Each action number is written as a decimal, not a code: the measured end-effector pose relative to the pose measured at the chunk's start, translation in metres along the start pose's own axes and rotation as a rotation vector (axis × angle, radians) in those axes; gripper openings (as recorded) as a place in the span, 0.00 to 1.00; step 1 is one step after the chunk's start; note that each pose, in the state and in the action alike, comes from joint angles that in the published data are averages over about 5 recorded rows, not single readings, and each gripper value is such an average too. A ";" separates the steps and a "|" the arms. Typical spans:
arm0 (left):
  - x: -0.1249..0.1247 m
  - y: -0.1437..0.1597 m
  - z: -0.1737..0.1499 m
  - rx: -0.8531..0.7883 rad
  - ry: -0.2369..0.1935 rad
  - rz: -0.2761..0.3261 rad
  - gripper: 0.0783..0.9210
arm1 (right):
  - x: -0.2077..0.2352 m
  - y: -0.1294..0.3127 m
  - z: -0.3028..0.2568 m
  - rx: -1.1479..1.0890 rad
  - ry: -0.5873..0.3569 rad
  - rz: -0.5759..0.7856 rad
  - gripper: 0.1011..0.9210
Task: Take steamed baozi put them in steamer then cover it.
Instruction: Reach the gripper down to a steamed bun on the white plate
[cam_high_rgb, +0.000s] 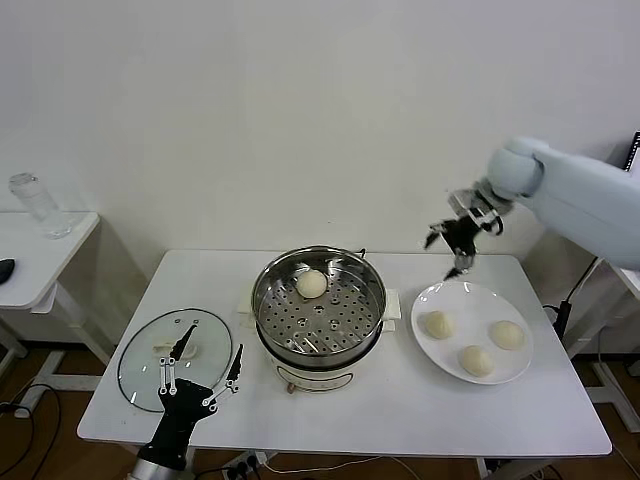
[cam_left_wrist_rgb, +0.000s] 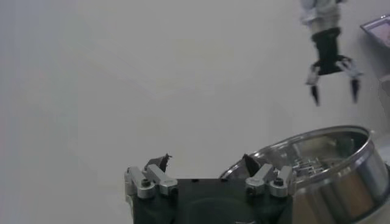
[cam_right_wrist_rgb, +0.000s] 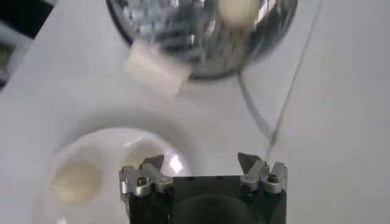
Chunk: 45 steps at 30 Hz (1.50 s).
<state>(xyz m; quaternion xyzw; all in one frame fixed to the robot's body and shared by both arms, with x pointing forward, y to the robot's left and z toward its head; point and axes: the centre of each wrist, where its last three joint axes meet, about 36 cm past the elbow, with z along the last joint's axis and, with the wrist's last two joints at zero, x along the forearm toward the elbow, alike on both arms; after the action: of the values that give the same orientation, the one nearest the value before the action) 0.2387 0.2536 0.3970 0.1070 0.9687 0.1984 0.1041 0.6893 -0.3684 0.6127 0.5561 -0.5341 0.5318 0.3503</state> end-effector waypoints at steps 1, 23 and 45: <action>0.000 0.001 0.000 -0.001 0.001 -0.002 0.88 | -0.008 0.004 0.006 -0.020 0.001 -0.005 0.88; 0.007 0.008 -0.002 -0.028 0.021 -0.030 0.88 | -0.119 0.026 0.038 -0.190 0.007 -0.044 0.88; 0.009 0.012 -0.002 -0.038 0.027 -0.047 0.88 | -0.140 0.016 0.031 -0.195 0.028 -0.067 0.64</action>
<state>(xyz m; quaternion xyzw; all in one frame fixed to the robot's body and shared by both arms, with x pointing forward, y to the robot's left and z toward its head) 0.2313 0.2664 0.4020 0.0798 0.9683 0.2154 0.0978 0.6993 -0.3700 0.4690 0.5293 -0.5594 0.4729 0.4281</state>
